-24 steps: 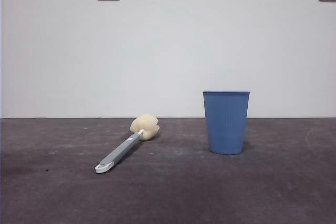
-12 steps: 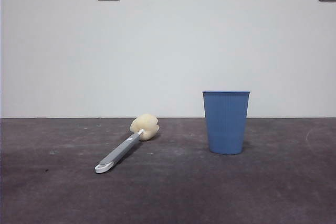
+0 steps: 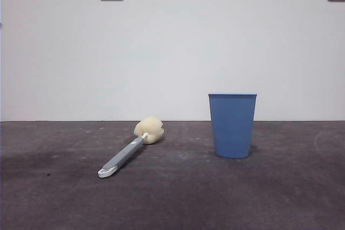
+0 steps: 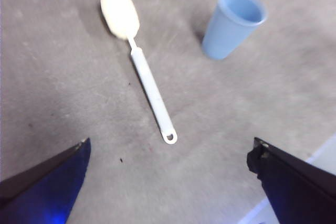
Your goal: Pick up the cup brush,pick up the cup,insert the brush into the cup,clean the cup,put the cup brush back,put the cup back to the fixed position on the table
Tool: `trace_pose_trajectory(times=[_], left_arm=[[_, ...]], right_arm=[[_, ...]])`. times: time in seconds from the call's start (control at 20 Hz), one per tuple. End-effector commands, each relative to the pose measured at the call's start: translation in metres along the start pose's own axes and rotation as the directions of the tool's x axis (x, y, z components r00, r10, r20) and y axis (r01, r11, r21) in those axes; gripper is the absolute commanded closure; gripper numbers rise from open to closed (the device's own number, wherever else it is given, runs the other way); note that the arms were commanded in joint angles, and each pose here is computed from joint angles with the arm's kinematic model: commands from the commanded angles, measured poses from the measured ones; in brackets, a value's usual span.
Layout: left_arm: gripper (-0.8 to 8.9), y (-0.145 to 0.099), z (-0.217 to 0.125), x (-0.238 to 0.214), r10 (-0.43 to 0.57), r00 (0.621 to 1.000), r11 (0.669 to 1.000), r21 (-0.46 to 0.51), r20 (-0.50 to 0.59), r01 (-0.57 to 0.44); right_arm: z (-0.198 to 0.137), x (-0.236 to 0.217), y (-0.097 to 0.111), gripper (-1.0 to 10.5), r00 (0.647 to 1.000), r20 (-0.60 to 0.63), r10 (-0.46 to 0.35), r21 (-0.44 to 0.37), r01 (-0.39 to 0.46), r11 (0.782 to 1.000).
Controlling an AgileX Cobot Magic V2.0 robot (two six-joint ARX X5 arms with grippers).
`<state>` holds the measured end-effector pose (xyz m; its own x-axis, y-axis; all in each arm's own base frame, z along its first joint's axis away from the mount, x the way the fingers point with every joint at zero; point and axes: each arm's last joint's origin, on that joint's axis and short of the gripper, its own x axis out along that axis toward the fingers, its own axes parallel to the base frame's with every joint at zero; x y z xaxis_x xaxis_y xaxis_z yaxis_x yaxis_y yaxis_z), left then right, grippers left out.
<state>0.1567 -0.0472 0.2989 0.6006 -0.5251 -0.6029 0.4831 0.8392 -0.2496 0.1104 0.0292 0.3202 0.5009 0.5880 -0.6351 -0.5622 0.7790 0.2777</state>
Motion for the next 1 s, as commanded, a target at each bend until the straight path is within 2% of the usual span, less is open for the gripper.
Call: trace_pose_trajectory(times=[0.05,0.25,0.6,1.0], left_arm=[[2.79,-0.01,0.008,0.033,0.035,0.998,0.999,-0.026,-0.043,-0.036],[2.8,-0.024,0.012,0.095,0.118,0.989,0.993,-0.019,-0.091,-0.12],[2.83,-0.031,0.005,0.182,0.202,0.942,0.979,0.015,-0.267,-0.205],[2.84,-0.027,-0.006,0.219,0.297,0.899,0.953,0.044,-0.322,-0.3]], right_arm=[[0.001,0.0,0.0,3.3,1.0,0.005,0.001,0.004,-0.001,1.0],[0.001,0.0,0.0,3.3,1.0,0.005,0.002,0.005,-0.002,1.0],[0.001,0.0,0.0,3.3,1.0,0.005,0.002,0.006,-0.002,1.0],[0.001,0.0,0.0,3.3,1.0,0.005,0.003,0.013,-0.003,1.0]])
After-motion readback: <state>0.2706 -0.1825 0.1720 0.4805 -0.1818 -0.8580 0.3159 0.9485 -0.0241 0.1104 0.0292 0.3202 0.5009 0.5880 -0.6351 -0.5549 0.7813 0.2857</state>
